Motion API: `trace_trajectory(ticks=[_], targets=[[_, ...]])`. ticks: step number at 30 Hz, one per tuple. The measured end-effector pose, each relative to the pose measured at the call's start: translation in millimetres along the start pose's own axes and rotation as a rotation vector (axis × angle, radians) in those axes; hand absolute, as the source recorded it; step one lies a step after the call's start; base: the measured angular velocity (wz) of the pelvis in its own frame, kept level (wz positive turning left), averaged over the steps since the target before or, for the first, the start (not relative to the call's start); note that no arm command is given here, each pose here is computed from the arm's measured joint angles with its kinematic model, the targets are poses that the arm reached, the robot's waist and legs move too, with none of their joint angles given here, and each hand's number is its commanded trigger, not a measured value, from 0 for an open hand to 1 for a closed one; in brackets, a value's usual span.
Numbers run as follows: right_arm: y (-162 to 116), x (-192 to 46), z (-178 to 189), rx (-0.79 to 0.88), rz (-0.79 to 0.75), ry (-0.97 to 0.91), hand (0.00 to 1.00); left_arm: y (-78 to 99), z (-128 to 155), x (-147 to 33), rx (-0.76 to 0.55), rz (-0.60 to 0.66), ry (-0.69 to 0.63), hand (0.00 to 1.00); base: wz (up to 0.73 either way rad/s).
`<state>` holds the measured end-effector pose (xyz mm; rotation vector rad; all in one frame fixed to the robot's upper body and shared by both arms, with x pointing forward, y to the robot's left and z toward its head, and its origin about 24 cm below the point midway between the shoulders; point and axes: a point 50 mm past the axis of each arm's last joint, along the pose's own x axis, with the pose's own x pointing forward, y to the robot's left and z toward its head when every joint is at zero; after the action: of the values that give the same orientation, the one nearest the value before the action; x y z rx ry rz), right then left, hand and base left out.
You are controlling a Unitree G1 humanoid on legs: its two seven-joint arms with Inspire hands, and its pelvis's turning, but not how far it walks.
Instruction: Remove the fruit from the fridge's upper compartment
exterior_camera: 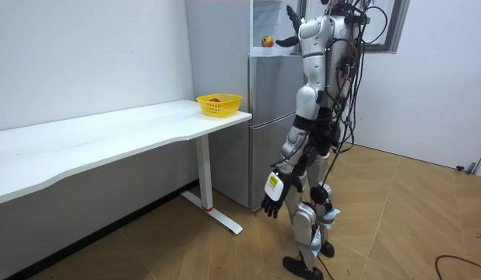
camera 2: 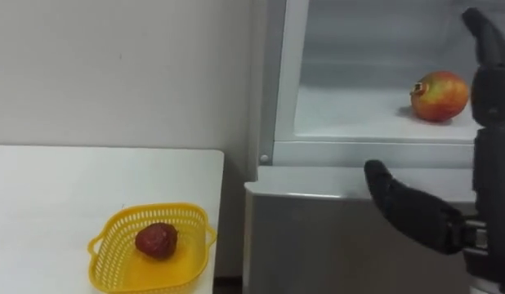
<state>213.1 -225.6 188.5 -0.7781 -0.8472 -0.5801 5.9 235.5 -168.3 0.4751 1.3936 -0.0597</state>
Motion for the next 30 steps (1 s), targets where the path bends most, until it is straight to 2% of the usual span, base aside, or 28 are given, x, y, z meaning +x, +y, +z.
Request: trace_trajectory(ticks=[6,9,13,19,30], targets=[[-10,23,-7,-0.037,-0.094,-0.037,0.0,9.3,-5,-0.8,-0.03,0.027,0.009,0.0,0.0],[-5,26,-24,-0.075,-0.074,0.011,0.0,12.5,-3,-0.3,-0.009,0.023,0.004,0.0,0.02],[-5,26,-30,-0.068,-0.071,0.049,0.0,13.4,-4,-0.3,-0.008,0.022,0.005,0.0,0.05],[-7,51,-55,-0.082,-0.066,0.125,0.0,15.9,-10,-1.4,-0.016,0.012,0.023,0.0,0.06],[-11,59,-87,-0.069,-0.05,0.299,0.0,28.7,-11,-2.0,-0.039,0.033,0.038,0.0,0.06]])
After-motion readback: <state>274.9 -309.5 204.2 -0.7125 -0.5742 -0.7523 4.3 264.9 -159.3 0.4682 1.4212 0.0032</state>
